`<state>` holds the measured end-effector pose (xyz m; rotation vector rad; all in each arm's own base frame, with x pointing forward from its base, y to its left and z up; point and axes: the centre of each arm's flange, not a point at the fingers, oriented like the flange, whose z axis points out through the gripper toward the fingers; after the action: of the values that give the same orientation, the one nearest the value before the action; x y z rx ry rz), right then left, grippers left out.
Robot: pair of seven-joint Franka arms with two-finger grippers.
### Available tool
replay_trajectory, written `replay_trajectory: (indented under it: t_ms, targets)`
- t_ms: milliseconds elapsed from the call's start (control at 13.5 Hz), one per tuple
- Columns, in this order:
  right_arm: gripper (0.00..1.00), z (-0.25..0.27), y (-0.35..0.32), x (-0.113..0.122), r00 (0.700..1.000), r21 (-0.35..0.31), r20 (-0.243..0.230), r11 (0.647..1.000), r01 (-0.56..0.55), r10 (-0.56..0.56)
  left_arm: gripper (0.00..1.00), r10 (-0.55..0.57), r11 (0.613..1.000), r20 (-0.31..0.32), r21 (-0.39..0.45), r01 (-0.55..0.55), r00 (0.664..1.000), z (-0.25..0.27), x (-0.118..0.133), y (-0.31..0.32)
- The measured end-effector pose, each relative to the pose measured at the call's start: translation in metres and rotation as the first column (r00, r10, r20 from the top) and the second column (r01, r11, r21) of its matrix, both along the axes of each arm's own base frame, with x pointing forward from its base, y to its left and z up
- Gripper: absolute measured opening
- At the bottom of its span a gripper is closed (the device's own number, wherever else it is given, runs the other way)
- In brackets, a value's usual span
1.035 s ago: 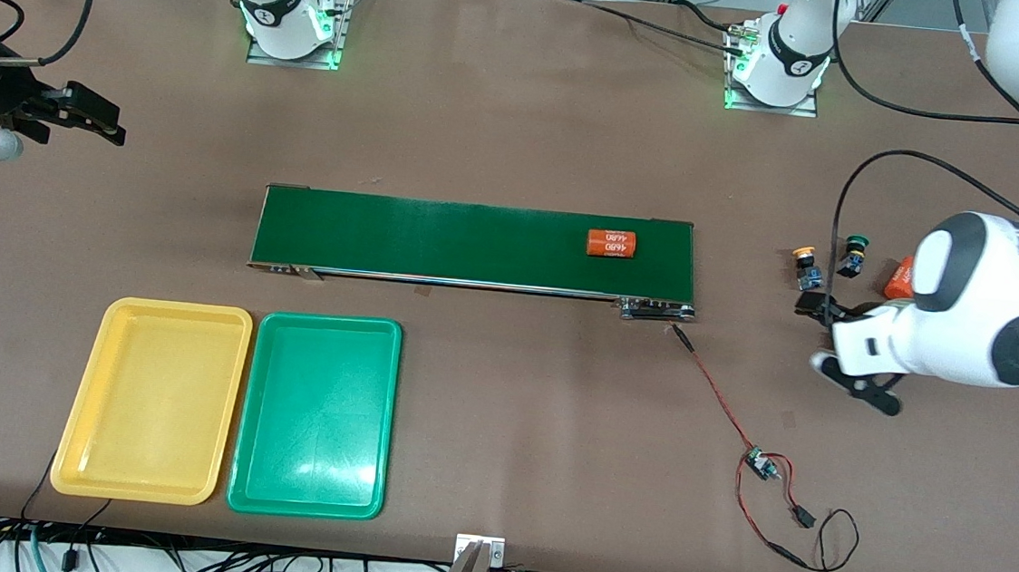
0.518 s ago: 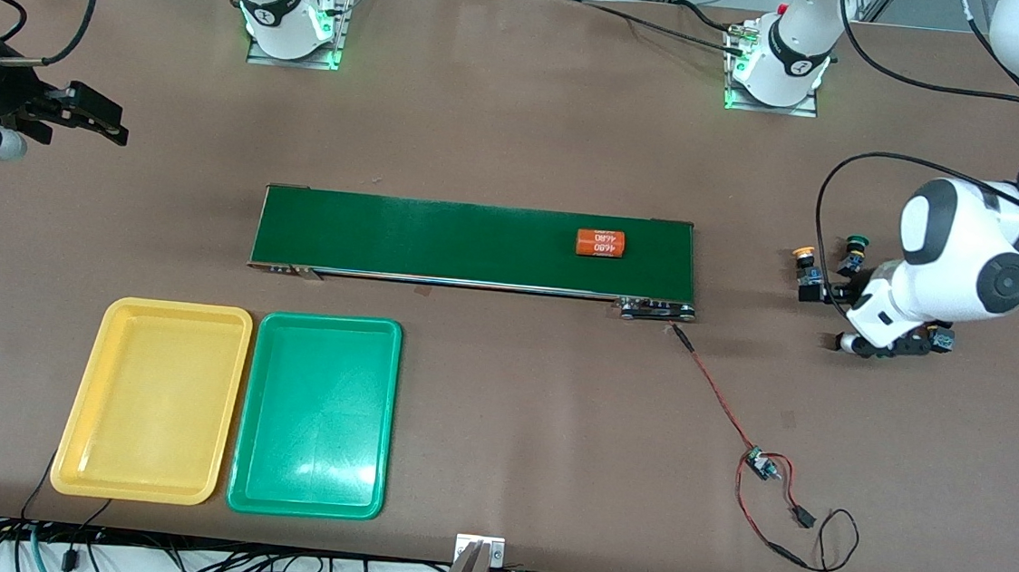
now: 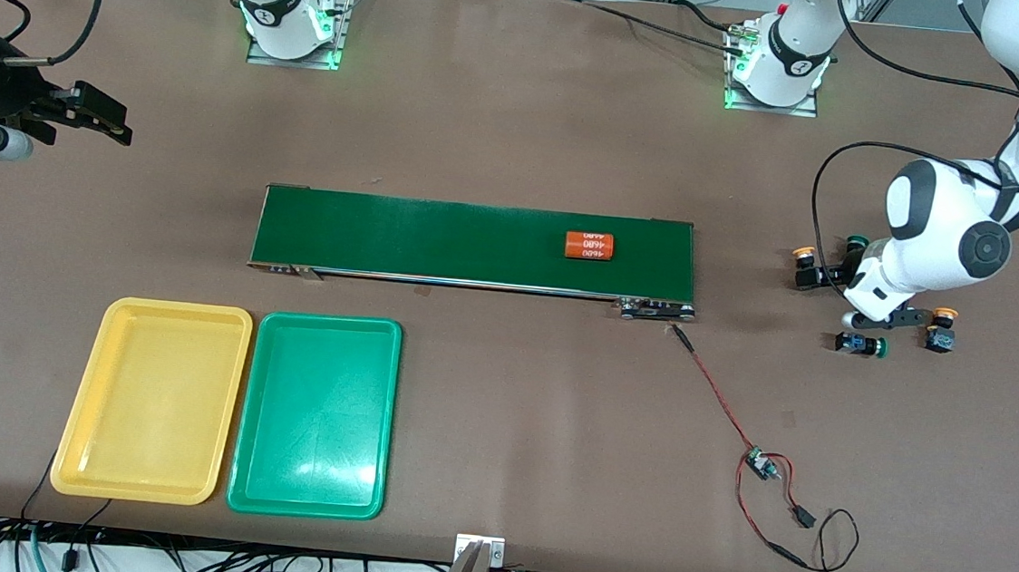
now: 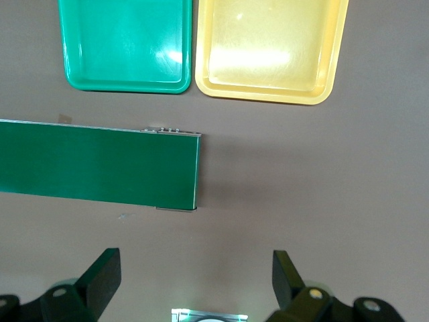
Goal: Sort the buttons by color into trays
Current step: 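Move the left gripper back over the cluster of buttons, then grasp the orange-based push-button with the left gripper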
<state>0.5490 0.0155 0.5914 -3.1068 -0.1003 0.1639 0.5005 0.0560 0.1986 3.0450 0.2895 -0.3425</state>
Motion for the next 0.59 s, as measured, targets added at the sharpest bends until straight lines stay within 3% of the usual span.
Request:
replay_trajectory:
  t_ms: [370,592]
  targets:
    - [1.00,0.000,0.000,0.000,1.000,0.000,0.000,1.000,0.000,0.000,0.95,-0.004,1.000,-0.019,-0.003,0.004,1.000,-0.008,-0.009,-0.003]
    - [1.00,0.000,0.000,0.000,1.000,0.000,0.001,1.000,0.000,0.000,0.65,-0.008,1.000,-0.035,-0.008,0.007,0.999,-0.014,-0.014,-0.006]
